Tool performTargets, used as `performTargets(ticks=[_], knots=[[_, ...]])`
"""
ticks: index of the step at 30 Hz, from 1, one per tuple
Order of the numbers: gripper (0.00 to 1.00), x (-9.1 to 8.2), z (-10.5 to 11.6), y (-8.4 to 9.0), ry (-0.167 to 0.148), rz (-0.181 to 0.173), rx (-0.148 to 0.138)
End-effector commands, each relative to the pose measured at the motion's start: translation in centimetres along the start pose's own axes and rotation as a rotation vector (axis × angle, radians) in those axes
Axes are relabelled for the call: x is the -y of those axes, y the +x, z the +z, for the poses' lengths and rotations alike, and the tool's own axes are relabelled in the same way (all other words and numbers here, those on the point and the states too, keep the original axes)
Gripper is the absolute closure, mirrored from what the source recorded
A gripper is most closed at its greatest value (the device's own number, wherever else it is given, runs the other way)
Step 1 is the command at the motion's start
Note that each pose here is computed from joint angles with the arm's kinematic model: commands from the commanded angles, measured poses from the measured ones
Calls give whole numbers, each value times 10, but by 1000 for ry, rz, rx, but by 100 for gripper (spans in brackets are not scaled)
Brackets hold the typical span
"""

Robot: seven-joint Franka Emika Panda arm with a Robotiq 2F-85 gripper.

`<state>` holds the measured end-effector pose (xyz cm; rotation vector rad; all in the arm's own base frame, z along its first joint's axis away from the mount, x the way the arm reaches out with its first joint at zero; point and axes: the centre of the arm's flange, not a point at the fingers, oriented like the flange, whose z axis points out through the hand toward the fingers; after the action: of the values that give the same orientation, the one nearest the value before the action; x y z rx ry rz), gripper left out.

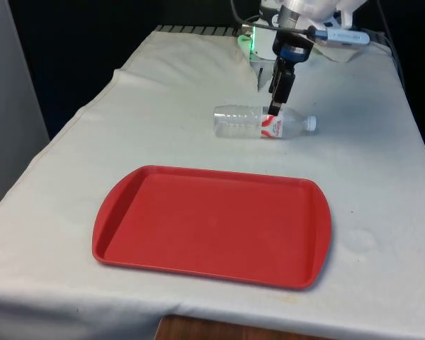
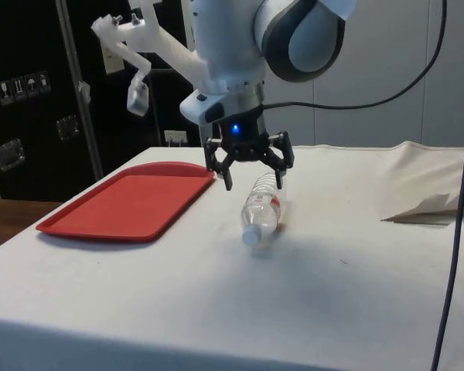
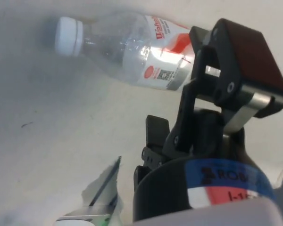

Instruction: Place the bottle upright on the tray.

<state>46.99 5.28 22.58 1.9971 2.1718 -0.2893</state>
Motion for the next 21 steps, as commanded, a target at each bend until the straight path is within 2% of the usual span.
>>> performTargets(ticks=[1,8,9,10,18,19,20,21], knots=[[0,-2,-1,-2,-5,5,22],[0,-1,-1,-2,-7,22,69],[0,1,1,-1,0,15,48],[0,-1,-1,-3,-7,24,75],[0,0,0,-3,-7,41,126],[0,2,1,-2,-1,35,108],[0,0,0,-3,-8,42,132],[0,0,0,-3,-8,44,139]])
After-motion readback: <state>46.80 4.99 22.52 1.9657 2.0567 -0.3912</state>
